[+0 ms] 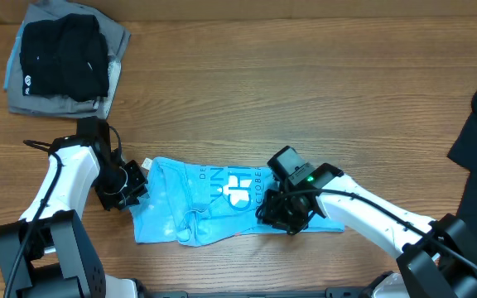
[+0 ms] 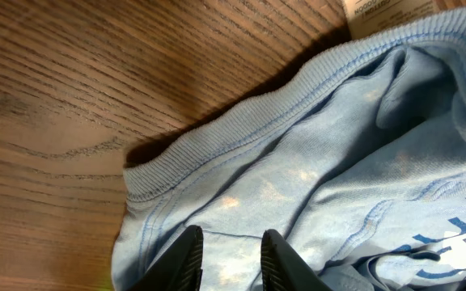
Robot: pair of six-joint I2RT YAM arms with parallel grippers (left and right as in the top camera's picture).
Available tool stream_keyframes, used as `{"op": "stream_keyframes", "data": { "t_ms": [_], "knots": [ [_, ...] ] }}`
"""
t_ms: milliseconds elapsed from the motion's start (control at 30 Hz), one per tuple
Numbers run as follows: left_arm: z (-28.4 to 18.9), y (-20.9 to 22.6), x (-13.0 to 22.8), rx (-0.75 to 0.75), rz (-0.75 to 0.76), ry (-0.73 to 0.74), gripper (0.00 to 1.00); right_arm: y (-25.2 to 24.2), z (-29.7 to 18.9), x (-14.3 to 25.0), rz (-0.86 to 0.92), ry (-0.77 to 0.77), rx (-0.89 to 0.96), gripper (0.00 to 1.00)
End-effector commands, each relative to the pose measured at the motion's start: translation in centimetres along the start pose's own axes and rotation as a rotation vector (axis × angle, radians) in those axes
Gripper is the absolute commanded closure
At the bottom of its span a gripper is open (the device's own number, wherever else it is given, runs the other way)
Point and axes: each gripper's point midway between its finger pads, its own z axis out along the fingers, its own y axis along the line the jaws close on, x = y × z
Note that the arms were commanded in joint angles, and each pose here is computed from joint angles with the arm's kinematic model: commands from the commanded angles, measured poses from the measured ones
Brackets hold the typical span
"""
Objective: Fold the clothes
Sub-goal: 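Lay the folded right end onto the strip's middle with the right gripper, then release the right gripper and raise it above the folded right end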
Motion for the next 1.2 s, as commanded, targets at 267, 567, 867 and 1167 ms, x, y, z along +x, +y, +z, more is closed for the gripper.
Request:
{"op": "stream_keyframes", "data": {
  "t_ms": [267,567,867,1167],
  "knots": [
    [-0.7,-0.7,-0.7,0.029,0.063,-0.035,0.72,0.2,-7.6,-2.9,0.002,-0.207,0.178,0.61],
    [-0.8,-1.4,-1.7,0.055,0.14,-0.077,0.72,-0.9,-15.8,-5.1,0.065,-0.412,0.274,0.0],
    [-0.4,-3.1,-2.9,0.133,0.249,-0.108,0.72,-2.8,-16.9,-6.4,0.131,-0.426,0.281,0.0],
    [1.4,-2.2,-1.8,0.104,0.222,-0.009,0.81,-3.0,-17.3,-7.1,0.129,-0.464,0.297,0.0]
  ]
}}
